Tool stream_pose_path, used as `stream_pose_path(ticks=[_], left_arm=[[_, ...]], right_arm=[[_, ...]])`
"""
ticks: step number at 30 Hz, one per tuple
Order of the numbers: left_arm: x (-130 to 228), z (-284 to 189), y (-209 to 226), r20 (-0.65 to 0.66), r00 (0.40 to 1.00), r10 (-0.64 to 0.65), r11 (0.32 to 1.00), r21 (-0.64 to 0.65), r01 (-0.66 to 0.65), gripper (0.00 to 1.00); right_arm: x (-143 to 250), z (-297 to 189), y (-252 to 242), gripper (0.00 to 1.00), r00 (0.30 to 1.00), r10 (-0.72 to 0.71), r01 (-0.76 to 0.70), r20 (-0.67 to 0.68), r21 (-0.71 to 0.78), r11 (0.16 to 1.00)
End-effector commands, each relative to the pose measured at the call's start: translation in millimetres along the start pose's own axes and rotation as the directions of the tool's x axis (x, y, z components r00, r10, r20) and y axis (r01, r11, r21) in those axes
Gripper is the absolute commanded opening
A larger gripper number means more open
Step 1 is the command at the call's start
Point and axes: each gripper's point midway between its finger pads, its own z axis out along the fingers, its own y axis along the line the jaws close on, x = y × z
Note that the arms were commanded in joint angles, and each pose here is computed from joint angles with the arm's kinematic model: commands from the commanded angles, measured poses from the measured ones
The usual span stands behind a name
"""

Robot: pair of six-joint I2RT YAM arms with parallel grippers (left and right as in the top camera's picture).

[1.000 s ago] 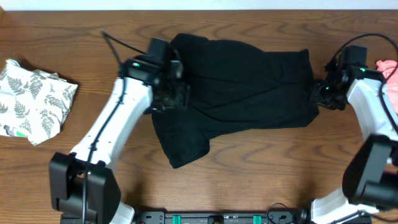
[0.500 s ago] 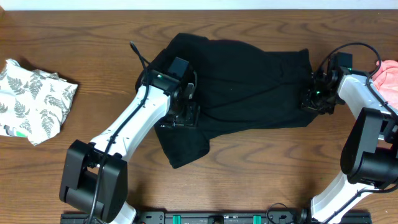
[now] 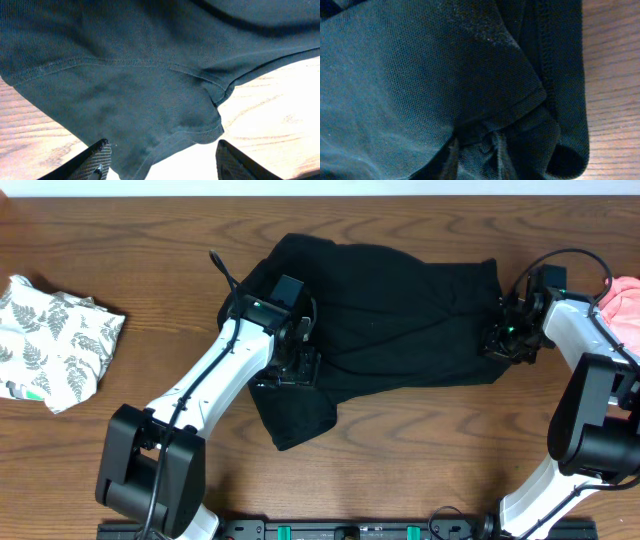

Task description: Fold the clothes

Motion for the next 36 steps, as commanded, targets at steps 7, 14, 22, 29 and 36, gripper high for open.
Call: stream_pose_path(ticks=[7,14,22,29,36], left_arm=[[2.3,4.6,4.2,-0.014,1.0,-0.012,1.0,-0.021,0.011,0.68],[2.3,4.6,4.2,-0.014,1.0,-0.012,1.0,-0.021,0.011,0.68],[2.4,4.6,4.2,-0.015,1.0,-0.012,1.0,-0.022,0.011,0.68],[2.3,4.6,4.2,-0.015,1.0,-0.012,1.0,-0.022,0.011,0.68],[2.3,4.6,4.2,-0.015,1.0,-0.012,1.0,-0.022,0.011,0.68]], right_arm=[[-25.9,-22.1,-14.4,0.33,0.997,0.043,-0.042,0.063,-0.008,0.999],[-23.8,-20.9,-22.2,0.35,0.997,0.05,-0.051,0.058,0.023,0.998],[-18.6,-10.7,-23.6,0.39,0.998,0.054,-0.055,0.028,0.025,0.998],[-9.5,10.5,-20.2,0.38,0.998,0.058,-0.058,-0.037,0.003,0.998],[-10.8,11.6,-16.1,0.37,0.998,0.049,-0.049,-0.033,-0.005,0.999]])
